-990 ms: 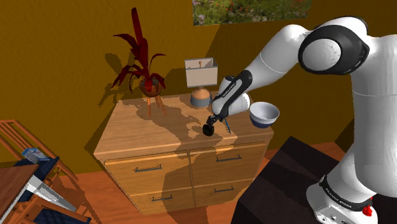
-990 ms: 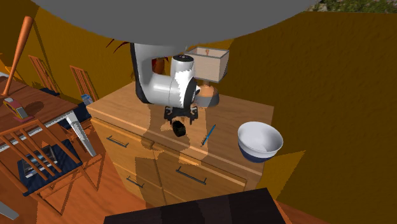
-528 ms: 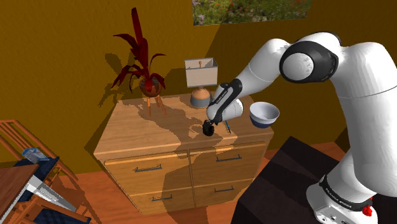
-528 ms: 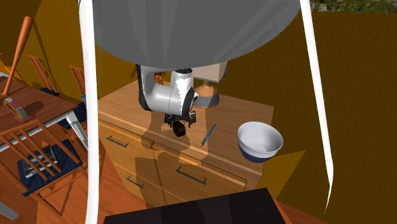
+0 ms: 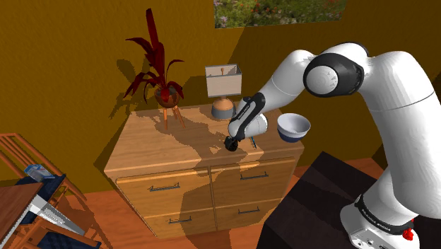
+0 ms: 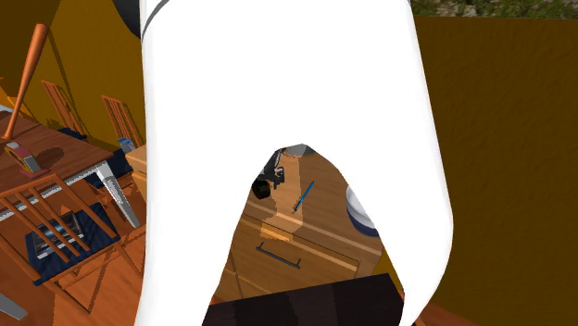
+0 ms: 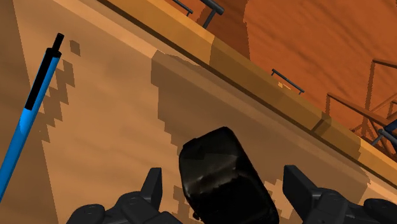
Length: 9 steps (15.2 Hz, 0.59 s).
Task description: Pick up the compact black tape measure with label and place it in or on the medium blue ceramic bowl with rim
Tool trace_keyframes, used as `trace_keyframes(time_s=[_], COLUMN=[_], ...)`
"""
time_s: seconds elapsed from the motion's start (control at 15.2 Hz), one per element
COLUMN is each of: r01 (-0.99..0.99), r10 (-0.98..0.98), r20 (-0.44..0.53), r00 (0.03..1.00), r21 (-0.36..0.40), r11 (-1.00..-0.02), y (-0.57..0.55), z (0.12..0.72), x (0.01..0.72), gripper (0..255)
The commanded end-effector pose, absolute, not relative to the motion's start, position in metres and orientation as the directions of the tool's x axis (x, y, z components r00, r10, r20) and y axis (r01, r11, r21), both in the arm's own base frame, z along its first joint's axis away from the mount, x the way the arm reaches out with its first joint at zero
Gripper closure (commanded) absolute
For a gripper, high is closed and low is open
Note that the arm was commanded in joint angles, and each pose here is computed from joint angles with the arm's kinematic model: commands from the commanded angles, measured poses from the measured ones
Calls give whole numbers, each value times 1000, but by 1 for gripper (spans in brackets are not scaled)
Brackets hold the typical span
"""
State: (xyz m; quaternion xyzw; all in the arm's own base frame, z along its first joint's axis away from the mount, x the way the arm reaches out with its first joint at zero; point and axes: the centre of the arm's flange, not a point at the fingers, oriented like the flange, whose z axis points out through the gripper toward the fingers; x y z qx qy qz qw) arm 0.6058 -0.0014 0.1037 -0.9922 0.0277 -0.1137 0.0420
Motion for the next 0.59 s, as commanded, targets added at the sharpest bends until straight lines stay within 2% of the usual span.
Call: trace_keyframes(time_s=[0.0, 0.13, 0.2, 0.53], r01=[-45, -45, -45, -45], r10=[-65, -65, -65, -65], r20=[224, 223, 223, 223], r00=[973, 973, 973, 973], r21=[-90, -90, -90, -90], r11=[-995, -995, -995, -995], y=[-1, -1, -1, -1], z=[104, 104, 104, 104], x=[606, 606, 606, 606], gripper=[0, 0, 255, 255])
